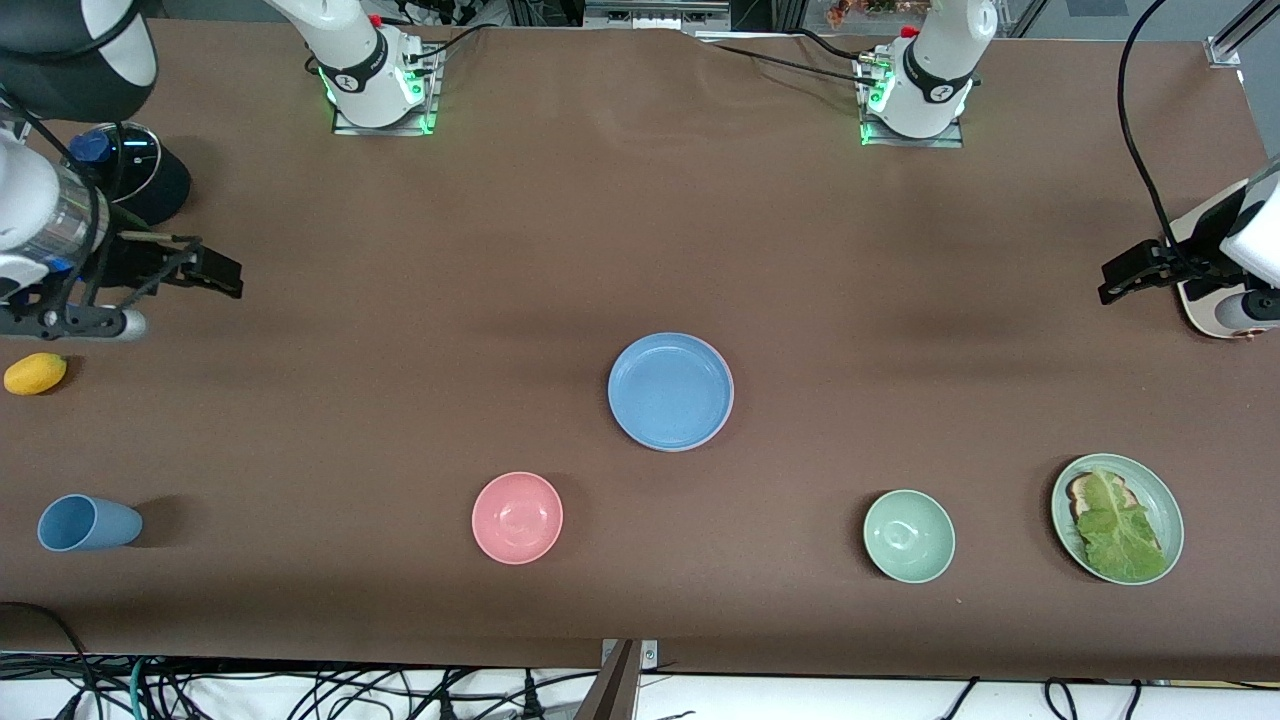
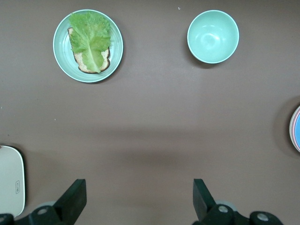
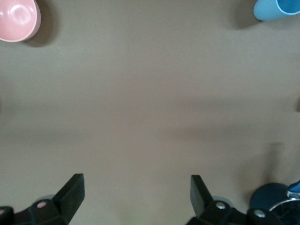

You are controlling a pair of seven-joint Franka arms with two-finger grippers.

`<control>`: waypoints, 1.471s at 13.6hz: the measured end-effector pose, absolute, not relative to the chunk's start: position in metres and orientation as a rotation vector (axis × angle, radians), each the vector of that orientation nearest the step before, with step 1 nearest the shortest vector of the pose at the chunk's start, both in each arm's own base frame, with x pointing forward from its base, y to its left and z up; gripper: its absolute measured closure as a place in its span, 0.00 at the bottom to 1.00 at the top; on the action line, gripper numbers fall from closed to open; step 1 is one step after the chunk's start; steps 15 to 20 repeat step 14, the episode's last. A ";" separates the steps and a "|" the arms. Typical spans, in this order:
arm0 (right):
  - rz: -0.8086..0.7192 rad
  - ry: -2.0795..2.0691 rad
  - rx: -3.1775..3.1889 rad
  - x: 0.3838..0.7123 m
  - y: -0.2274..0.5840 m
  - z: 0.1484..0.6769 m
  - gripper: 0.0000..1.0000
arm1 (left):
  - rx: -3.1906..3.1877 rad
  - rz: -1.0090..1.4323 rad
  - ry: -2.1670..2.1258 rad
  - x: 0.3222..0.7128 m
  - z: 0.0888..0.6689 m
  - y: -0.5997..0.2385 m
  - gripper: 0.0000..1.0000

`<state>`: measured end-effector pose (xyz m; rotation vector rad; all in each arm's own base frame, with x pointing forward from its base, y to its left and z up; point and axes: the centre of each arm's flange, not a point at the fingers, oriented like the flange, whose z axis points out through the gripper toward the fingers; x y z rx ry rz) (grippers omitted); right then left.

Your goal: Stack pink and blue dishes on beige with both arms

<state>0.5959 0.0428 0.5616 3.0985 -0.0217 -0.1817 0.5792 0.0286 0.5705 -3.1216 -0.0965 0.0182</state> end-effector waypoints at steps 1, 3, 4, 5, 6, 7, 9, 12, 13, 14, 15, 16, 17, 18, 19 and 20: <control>-0.191 -0.011 3.098 0.595 0.043 0.560 0.00 | -3.122 0.018 -0.096 0.579 0.570 0.028 0.00; -0.202 0.004 3.097 0.594 0.048 0.557 0.00 | -3.122 0.019 -0.095 0.579 0.570 0.028 0.00; -0.203 0.010 3.096 0.594 0.050 0.557 0.00 | -3.122 0.019 -0.095 0.579 0.570 0.028 0.00; -0.203 0.012 3.099 0.594 0.052 0.557 0.00 | -3.122 0.019 -0.095 0.579 0.570 0.028 0.00; -0.200 0.011 3.105 0.594 0.052 0.558 0.00 | -3.122 0.020 -0.094 0.579 0.570 0.028 0.00; -0.191 0.010 3.110 0.594 0.052 0.561 0.00 | -3.122 0.023 -0.093 0.579 0.570 0.027 0.00; -0.170 0.006 3.113 0.595 0.051 0.567 0.00 | -3.122 0.029 -0.091 0.579 0.570 0.027 0.00; -0.166 0.016 3.114 0.596 0.048 0.568 0.00 | -3.122 0.032 -0.090 0.579 0.569 0.026 0.00; -0.167 0.020 3.114 0.596 0.047 0.568 0.00 | -3.122 0.033 -0.090 0.579 0.569 0.026 0.00; -0.168 0.020 3.114 0.595 0.046 0.568 0.00 | -3.122 0.034 -0.088 0.579 0.569 0.026 0.00; -0.168 0.020 3.114 0.595 0.046 0.568 0.00 | -3.122 0.034 -0.088 0.579 0.569 0.026 0.00; -0.168 0.020 3.114 0.595 0.046 0.568 0.00 | -3.122 0.034 -0.088 0.579 0.569 0.026 0.00; -0.168 0.020 3.114 0.595 0.046 0.568 0.00 | -3.122 0.034 -0.088 0.579 0.569 0.026 0.00; -0.168 0.020 3.114 0.595 0.046 0.568 0.00 | -3.122 0.034 -0.088 0.579 0.569 0.026 0.00; -0.168 0.020 3.114 0.595 0.046 0.568 0.00 | -3.122 0.034 -0.088 0.579 0.569 0.026 0.00; -0.168 0.020 3.114 0.595 0.046 0.568 0.00 | -3.122 0.034 -0.088 0.579 0.569 0.026 0.00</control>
